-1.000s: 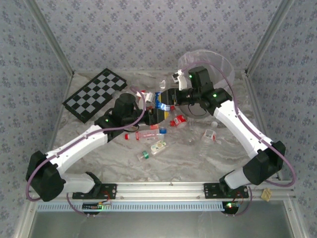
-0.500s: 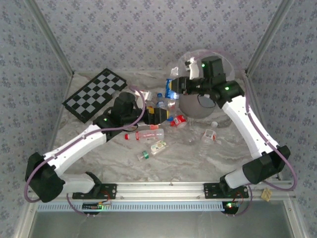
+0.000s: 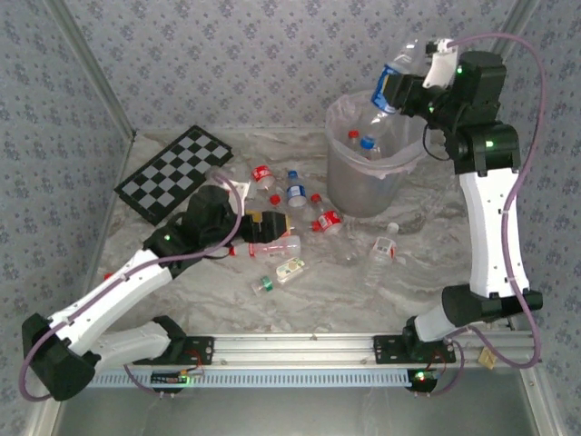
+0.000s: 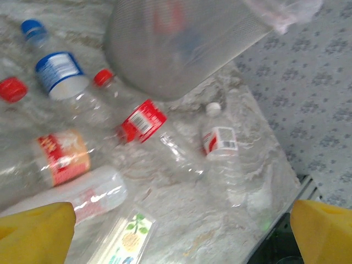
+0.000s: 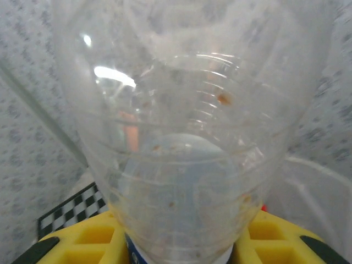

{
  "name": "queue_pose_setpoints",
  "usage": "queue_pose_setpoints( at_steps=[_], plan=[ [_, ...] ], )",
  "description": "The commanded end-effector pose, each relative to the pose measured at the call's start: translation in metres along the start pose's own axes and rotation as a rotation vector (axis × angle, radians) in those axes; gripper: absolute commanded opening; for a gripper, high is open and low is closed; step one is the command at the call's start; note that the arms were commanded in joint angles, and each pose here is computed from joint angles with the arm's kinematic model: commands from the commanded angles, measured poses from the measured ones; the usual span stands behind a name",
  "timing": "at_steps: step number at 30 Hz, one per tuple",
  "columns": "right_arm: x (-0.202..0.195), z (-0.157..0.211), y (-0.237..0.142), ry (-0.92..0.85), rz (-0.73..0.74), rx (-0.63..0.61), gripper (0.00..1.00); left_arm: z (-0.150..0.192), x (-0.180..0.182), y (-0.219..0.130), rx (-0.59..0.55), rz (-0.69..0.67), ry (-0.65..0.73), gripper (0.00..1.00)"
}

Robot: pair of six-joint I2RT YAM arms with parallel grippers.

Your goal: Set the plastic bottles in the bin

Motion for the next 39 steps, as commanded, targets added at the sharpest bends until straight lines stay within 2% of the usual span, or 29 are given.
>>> queue_pose_setpoints(
  at_steps=[1,5,9,16,24,33,39],
  plan=[
    [-0.029,0.003,0.024,-0.077,0.194,0.059,0.28,0.012,0.011,-0.011,0.005,-0.081,-0.032,1.0],
    [-0.049,0.007,0.055,-0.122,0.273,0.139,0.27,0.025,0.024,-0.017,0.025,-0.185,-0.042,1.0],
    [-0.07,0.028,0.096,-0.175,0.302,0.277,0.27,0.035,0.036,-0.016,0.056,-0.27,-0.076,0.97],
    [-0.098,0.083,0.144,-0.212,0.367,0.507,0.21,0.042,0.041,-0.019,0.048,-0.287,-0.11,0.96],
    [-0.122,0.153,0.174,-0.195,0.437,0.717,0.21,0.044,0.044,-0.019,0.039,-0.285,-0.138,0.91],
    [-0.134,0.193,0.19,-0.144,0.477,0.743,0.32,0.049,0.05,-0.016,0.053,-0.316,-0.147,0.9],
    [-0.125,0.18,0.185,-0.163,0.487,0.719,0.64,0.048,0.052,-0.012,0.068,-0.325,-0.146,0.91]
  ],
)
Point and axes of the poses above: each hand's point on the last joint's axis, 136 mm out from that joint toward the fingers, its own y axis out along the fingers, its own x axis along the line the jaws close on, z = x × y, the point moved 10 cm from there along -y, back along the fingers, and after that the axes turned 2 degrees about y, right-handed, at the moved point
